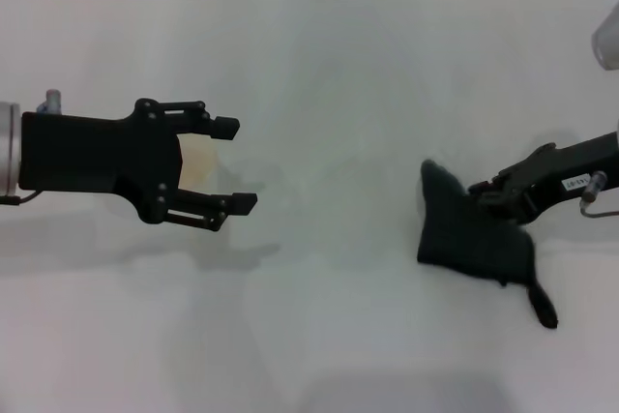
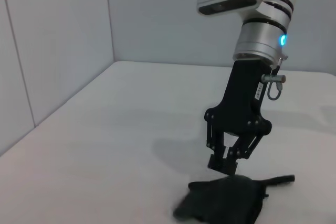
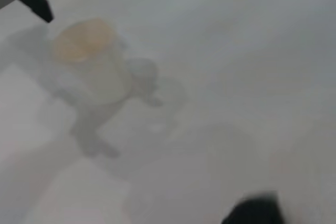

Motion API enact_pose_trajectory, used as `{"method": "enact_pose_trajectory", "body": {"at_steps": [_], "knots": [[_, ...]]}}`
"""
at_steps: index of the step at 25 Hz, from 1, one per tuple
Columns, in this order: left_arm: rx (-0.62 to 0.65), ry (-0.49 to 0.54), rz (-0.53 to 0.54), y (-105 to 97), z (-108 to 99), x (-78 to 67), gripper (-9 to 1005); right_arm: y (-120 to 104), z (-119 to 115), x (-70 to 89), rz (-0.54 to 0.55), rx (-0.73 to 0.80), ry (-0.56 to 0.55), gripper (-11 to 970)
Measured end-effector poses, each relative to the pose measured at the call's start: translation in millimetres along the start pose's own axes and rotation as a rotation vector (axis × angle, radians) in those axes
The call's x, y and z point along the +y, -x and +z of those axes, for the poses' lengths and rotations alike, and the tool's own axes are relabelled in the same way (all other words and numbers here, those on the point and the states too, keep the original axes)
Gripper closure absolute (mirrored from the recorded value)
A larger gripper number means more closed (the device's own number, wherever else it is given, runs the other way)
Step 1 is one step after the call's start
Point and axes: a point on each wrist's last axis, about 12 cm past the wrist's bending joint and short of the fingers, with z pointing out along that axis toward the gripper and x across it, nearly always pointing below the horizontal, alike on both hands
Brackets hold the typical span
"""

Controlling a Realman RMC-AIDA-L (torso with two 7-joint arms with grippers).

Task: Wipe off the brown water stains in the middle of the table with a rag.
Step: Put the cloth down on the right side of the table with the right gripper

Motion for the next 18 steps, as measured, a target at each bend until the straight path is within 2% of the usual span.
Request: {"method": "enact_pose_trajectory", "body": {"at_steps": [5,13,18], "knots": [[-0.001,-0.002,-0.005,-0.3,0.2,-0.5,116,-5.1,-2.1,-4.1,0.003,-0.004,-0.019,872],[-0.014,0.001,-0.005,0.1,-0.4,-1.2,117,-14.3,-9.8,-6.4,-0.011,-0.03,-0.015,483],[-0.023,0.008,-0.002,0.1,-1.5,-1.3,117,-19.4,-12.3,-5.5,-0.05,-0.09,0.013,291]]}}
